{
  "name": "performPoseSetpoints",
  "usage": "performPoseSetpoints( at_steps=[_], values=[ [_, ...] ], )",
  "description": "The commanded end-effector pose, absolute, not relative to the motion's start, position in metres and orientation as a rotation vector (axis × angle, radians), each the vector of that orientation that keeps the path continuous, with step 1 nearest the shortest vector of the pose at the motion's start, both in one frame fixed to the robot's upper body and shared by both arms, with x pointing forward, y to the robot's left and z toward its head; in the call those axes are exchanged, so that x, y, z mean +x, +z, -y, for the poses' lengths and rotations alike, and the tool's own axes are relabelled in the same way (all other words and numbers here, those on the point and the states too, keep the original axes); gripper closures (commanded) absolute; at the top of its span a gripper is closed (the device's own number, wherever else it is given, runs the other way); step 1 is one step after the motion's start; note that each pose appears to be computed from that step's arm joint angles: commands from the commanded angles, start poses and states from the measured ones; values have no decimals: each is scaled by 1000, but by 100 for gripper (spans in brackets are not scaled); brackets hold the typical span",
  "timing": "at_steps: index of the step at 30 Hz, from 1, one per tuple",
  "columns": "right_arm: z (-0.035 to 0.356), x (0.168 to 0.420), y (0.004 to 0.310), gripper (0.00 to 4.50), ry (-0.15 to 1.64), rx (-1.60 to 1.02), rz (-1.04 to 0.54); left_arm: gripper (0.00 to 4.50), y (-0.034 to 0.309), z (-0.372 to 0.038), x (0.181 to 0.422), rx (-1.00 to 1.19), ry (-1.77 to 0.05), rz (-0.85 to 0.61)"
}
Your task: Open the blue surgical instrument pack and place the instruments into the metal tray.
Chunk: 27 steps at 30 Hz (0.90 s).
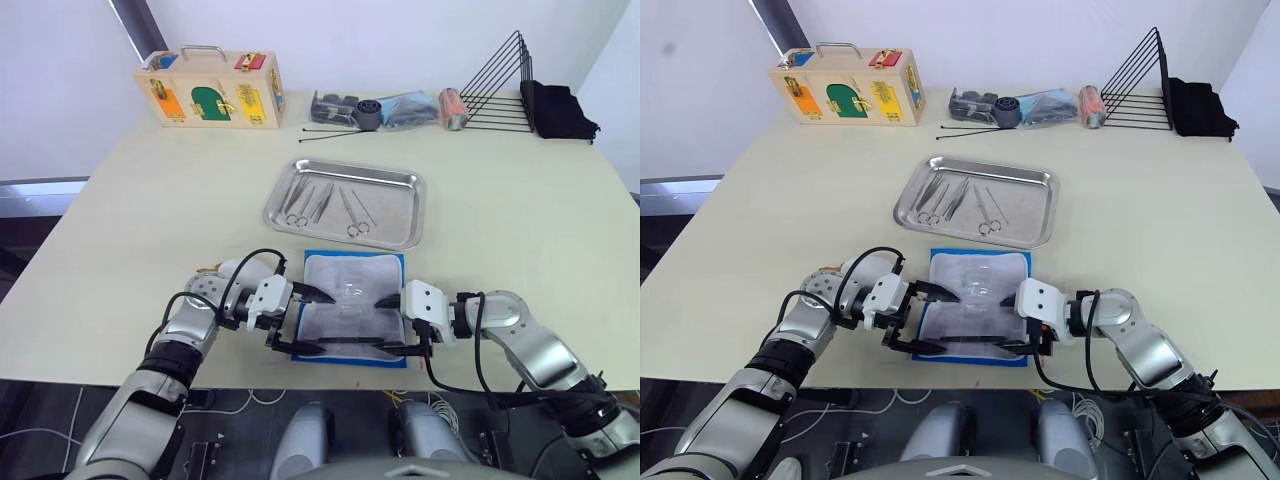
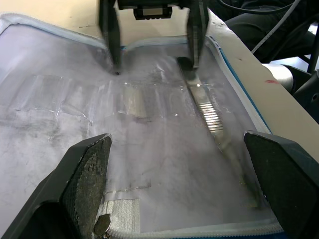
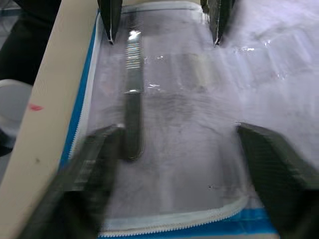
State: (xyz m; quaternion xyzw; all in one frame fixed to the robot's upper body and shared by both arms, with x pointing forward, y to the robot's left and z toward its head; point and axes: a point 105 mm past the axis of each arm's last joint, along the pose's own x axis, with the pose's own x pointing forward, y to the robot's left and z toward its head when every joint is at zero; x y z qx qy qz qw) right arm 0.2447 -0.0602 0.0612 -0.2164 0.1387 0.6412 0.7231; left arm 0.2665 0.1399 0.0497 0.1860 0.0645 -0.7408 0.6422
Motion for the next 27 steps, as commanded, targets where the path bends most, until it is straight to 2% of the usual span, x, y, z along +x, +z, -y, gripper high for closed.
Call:
performPoseSetpoints(
  at_steps=[1,2,5,13,27],
  values=[
    [70,236,37,285,1422,-499,-431,0,18,-149,244,387,-1757,-334],
    [70,236,36,335,1421,-500,-432,0,18,-149,244,387,-1758,-334],
    [69,237,38,447,1422,-498,-419,0,18,-149,244,387,-1758,-337],
    [62,238,51,447,1422,-503,-348,0,18,-148,248,397,-1757,-337],
    [59,241,93,447,1384,-591,-288,0,17,-145,248,389,-1756,-327]
  ],
)
